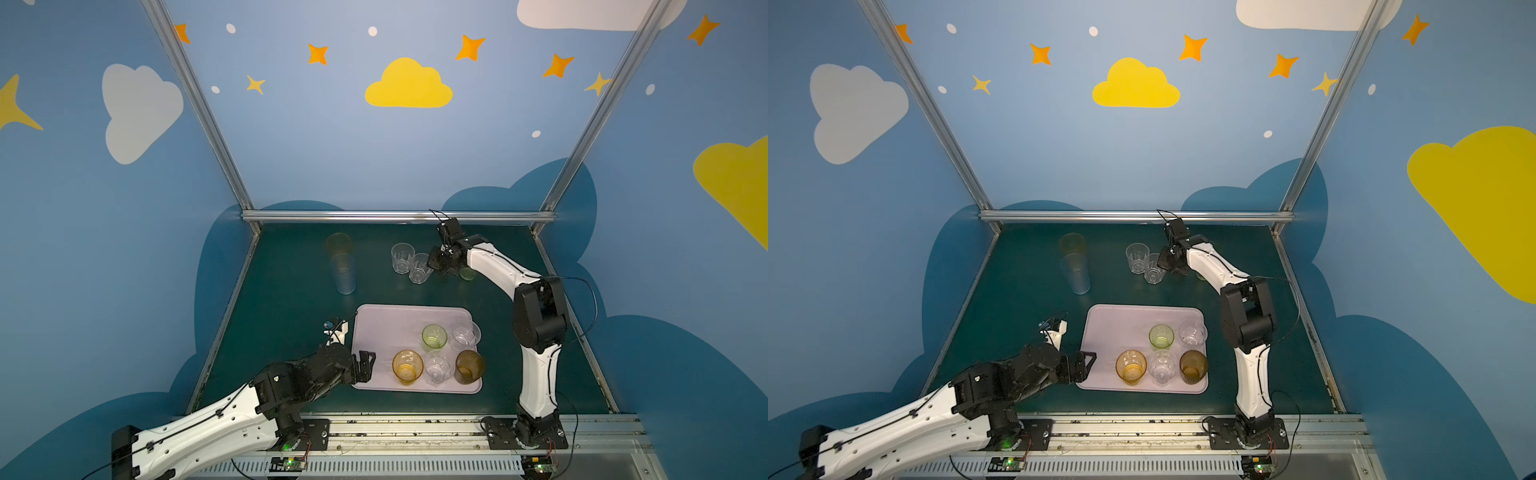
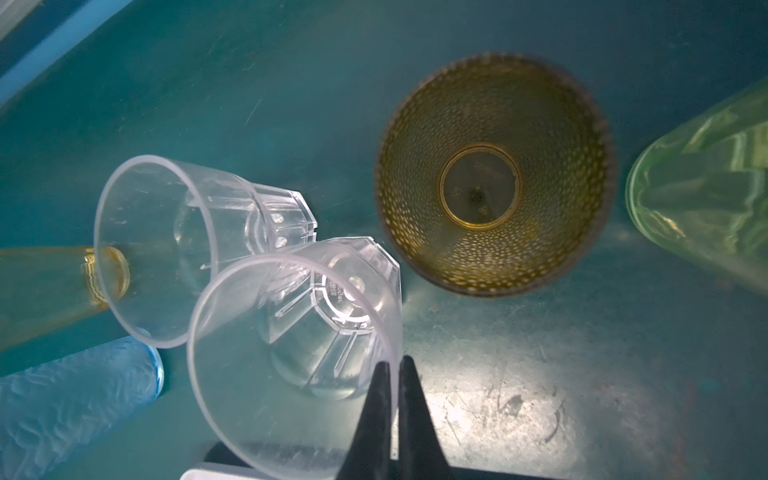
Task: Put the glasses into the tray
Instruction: 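Lower the right gripper into the nearer clear glass and close on its rim, then lift the clear glass with the right gripper and carry it over the tray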
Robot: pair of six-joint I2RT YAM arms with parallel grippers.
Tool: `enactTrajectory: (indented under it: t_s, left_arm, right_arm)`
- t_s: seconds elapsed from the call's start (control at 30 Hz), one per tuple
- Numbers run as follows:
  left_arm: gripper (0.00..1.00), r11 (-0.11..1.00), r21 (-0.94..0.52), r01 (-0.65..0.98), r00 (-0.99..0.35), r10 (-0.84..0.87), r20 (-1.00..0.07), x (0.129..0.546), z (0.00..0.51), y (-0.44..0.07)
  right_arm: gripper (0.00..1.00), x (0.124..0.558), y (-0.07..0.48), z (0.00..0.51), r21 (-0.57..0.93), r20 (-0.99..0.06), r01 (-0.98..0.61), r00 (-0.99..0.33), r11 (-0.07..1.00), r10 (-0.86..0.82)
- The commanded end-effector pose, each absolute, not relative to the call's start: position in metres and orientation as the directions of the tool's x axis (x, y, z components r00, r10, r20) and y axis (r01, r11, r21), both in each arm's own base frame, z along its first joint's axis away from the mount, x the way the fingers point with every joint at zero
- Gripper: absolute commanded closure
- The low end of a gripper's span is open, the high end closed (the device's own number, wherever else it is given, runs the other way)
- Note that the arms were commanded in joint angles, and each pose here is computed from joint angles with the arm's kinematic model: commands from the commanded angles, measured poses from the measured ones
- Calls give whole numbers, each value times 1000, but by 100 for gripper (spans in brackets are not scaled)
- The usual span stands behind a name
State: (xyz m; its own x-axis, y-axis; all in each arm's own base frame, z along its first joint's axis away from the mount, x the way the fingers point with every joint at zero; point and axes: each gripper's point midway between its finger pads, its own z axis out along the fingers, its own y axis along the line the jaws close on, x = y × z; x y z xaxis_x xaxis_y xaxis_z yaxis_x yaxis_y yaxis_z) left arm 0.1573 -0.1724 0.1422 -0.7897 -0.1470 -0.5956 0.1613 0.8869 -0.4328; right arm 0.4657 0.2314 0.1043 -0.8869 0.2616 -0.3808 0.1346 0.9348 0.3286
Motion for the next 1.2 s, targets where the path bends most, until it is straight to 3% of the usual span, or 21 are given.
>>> enactTrajectory:
  t_s: [0.0, 0.57, 1.17]
  left_arm:
    - [0, 887, -434, 157, -787, -153, -597, 158, 141, -171]
    - [0, 875, -459, 155, -795, -165, -583, 156, 144, -173]
    - [0, 841, -506, 193, -779, -182, -600, 151, 154, -172]
  right_arm:
    - [97, 448, 227, 93, 284, -344, 131, -911, 950, 229]
    - [100, 430, 228, 120, 316, -395, 92, -892, 944, 219]
    - [100, 371, 224, 181, 410, -464, 0, -861, 912, 208]
